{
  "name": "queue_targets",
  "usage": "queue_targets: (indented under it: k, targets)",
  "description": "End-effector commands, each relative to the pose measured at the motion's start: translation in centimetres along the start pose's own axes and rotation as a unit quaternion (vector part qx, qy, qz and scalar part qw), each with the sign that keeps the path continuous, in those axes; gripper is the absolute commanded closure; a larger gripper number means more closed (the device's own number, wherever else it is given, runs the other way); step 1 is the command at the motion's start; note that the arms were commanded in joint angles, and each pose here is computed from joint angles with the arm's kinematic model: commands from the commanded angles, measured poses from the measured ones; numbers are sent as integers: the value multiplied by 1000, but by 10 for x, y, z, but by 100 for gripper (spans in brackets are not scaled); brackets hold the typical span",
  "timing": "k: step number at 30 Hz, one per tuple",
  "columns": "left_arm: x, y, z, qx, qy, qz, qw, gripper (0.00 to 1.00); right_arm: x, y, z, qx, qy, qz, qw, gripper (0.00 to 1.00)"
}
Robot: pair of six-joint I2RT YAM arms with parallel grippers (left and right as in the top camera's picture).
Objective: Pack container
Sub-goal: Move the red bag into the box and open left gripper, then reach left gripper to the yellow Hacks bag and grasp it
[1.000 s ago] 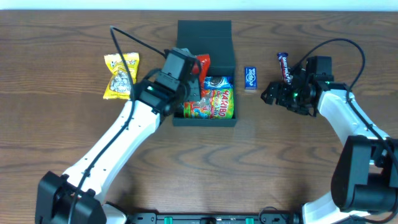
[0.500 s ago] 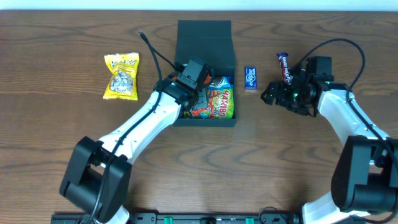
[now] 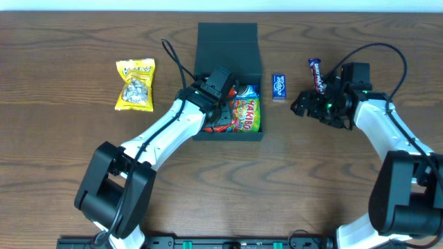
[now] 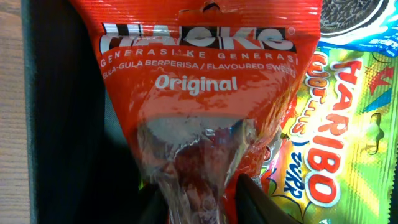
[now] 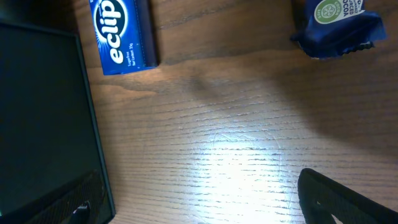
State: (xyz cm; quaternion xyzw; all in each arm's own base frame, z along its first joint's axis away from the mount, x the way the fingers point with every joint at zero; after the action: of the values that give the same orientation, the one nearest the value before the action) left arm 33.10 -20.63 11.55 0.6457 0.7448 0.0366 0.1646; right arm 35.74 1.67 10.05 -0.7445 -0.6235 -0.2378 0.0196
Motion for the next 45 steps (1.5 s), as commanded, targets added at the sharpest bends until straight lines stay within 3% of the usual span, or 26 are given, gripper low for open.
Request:
queue_targets:
  k: [1, 9, 13, 17, 18, 21, 26, 33, 45]
  targets:
    - [-3, -4, 1, 17, -13, 2, 1000, 62, 4, 5, -9, -14, 9, 2, 1000, 1]
    - [-20, 19, -60, -59, -72, 40, 995, 46, 4, 5, -9, -14, 9, 2, 1000, 1]
    - [-25, 31, -113, -130, -99, 99, 982, 45, 4, 5, -9, -14, 9, 2, 1000, 1]
    - [1, 49, -166, -251, -21, 87, 964, 42, 4, 5, -9, -14, 9, 2, 1000, 1]
    - [13, 55, -178, -281, 13, 85, 956, 35, 4, 5, -9, -14, 9, 2, 1000, 1]
    - [39, 67, -191, -311, 63, 69, 946, 30, 4, 5, -9, -13, 9, 2, 1000, 1]
    - [112, 93, -180, -283, 132, -9, 950, 30, 4, 5, -9, -14, 9, 2, 1000, 1]
    - [182, 121, -133, -199, 140, 21, 970, 25, 4, 5, -9, -14, 9, -4, 1000, 1]
    - [213, 142, -13, -125, 157, 27, 979, 24, 4, 1, -9, -4, 7, 0, 1000, 1]
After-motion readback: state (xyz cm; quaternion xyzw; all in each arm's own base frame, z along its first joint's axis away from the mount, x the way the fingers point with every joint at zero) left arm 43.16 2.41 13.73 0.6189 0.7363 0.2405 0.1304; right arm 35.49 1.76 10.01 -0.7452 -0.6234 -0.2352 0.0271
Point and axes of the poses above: each gripper's point midway between its finger pads, its own z axis out along the fingers, its own x axis along the line the jaws close on, y = z × x, the point moved 6 cm from there along -z, back along the fingers, and after that the axes turned 3 degrees about -z, right-handed, at the moved point
